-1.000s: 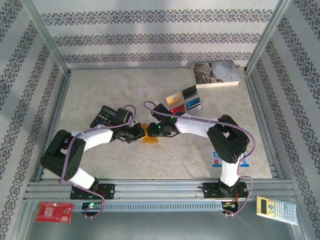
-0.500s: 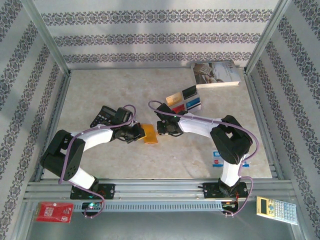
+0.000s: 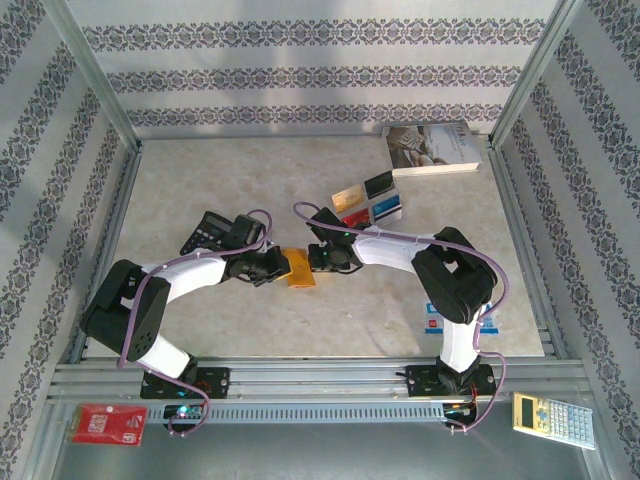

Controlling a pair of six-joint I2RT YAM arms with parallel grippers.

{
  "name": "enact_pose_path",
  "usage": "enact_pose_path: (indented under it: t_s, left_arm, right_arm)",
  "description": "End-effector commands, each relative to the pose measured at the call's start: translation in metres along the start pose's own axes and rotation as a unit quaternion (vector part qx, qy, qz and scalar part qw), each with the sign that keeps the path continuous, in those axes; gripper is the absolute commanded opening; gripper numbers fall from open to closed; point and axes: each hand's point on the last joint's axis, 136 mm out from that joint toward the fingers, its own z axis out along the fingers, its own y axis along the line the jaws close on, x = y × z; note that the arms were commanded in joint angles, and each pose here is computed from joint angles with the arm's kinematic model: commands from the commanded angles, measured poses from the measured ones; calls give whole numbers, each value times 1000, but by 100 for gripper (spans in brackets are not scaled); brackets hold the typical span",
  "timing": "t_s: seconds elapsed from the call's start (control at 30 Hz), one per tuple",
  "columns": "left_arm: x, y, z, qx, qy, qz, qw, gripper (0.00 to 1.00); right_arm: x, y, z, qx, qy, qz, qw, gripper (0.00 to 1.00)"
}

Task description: Take the credit cards out of the card holder

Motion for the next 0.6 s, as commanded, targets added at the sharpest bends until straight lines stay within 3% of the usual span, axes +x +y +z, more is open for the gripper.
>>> enact_pose_path:
  t_s: [0.0, 0.17, 0.57]
  left_arm:
    - [-6, 10, -6, -39, -15, -1, 999, 24]
    - [-19, 17, -24, -69, -52, -5, 996, 51]
    - [-53, 27, -72, -68, -154, -61, 984, 73]
  right_arm:
    - [-16, 7, -11, -14, -24, -9, 1000, 7]
    - [-28, 14, -39, -21, -62, -43, 997, 0]
    - [-24, 59, -83, -95, -61, -78, 991, 0]
